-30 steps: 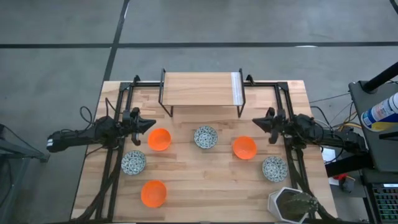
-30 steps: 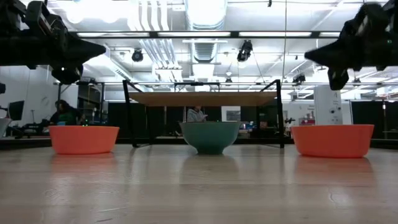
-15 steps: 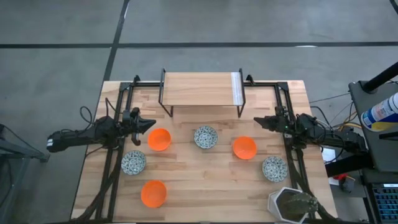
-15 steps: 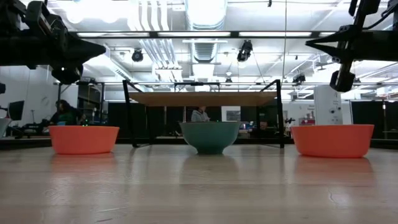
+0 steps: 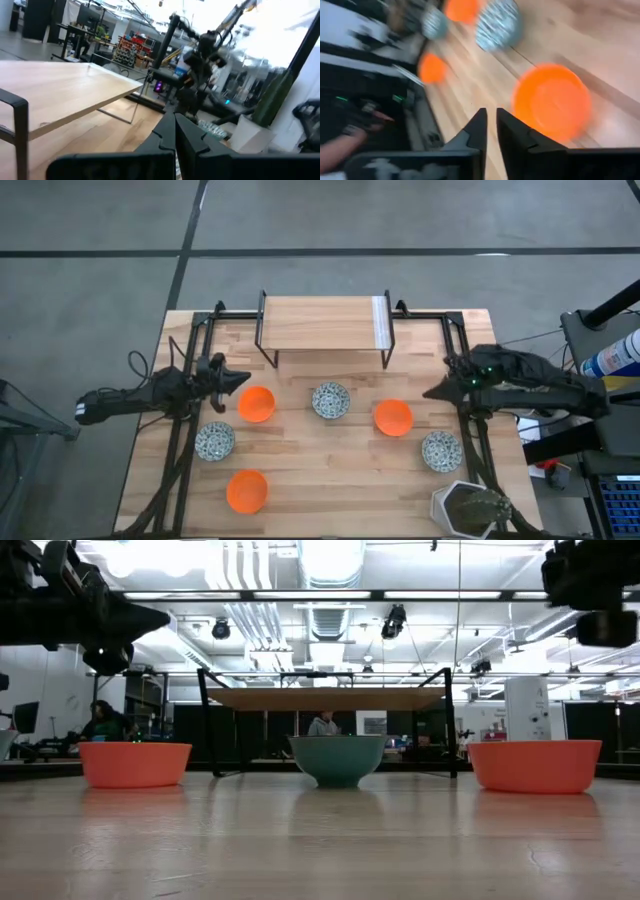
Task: Pick & Place Mini bowls
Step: Put the bottom right white patterned bowl on the shelf
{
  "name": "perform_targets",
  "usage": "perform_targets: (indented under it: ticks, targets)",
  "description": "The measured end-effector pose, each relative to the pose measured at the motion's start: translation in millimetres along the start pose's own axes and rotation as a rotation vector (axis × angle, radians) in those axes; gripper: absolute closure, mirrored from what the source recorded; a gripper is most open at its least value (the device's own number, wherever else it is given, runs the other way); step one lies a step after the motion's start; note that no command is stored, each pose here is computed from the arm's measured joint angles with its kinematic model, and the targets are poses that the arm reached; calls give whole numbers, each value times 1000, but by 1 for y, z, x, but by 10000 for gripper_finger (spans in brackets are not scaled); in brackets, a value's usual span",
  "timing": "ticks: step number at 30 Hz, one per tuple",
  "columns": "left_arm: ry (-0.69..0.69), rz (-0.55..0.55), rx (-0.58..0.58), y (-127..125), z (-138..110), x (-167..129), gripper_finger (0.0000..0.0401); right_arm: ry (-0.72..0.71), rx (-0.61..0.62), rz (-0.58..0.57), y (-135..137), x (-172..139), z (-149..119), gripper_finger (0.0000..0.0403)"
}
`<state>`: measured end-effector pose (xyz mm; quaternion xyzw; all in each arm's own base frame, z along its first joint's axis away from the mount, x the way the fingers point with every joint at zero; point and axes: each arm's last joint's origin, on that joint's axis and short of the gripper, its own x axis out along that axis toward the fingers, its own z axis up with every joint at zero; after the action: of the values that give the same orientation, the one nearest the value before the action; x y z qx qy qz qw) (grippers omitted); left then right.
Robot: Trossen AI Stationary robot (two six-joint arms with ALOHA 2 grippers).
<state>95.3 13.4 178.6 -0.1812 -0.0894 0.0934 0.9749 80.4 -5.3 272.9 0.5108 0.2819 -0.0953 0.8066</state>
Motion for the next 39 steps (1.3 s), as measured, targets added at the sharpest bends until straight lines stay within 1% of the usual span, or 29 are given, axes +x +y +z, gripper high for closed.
perform_targets:
  ticks: [3, 6, 8, 10, 15, 20, 28, 34, 39]
  targets:
    - [-34, -16, -189, -1, 3, 0, 401, 85, 19, -123, 7, -9, 2, 320]
    - [-38, -22, -399, -1, 4, 0, 401, 184, 56, -277, 6, -12, 0, 283]
    - [-39, -24, -495, -1, 4, 0, 401, 234, 33, -339, 4, -12, -1, 266]
    - [-39, -24, -547, -1, 4, 0, 401, 271, -19, -364, 4, -9, -1, 257]
    - [-48, -13, -579, -1, 4, 0, 401, 372, -195, -336, 5, 1, 2, 260]
    - [-47, -15, -685, -1, 4, 0, 401, 488, -335, -327, 3, 16, 3, 266]
    - [-47, -15, -694, -1, 4, 0, 401, 706, -455, -338, -6, 44, -5, 266]
    - [-47, -15, -694, -1, 4, 0, 401, 808, -588, -310, -11, 62, -16, 268]
    - [-46, -15, -694, -1, 4, 0, 401, 867, -643, -304, -16, 75, -25, 266]
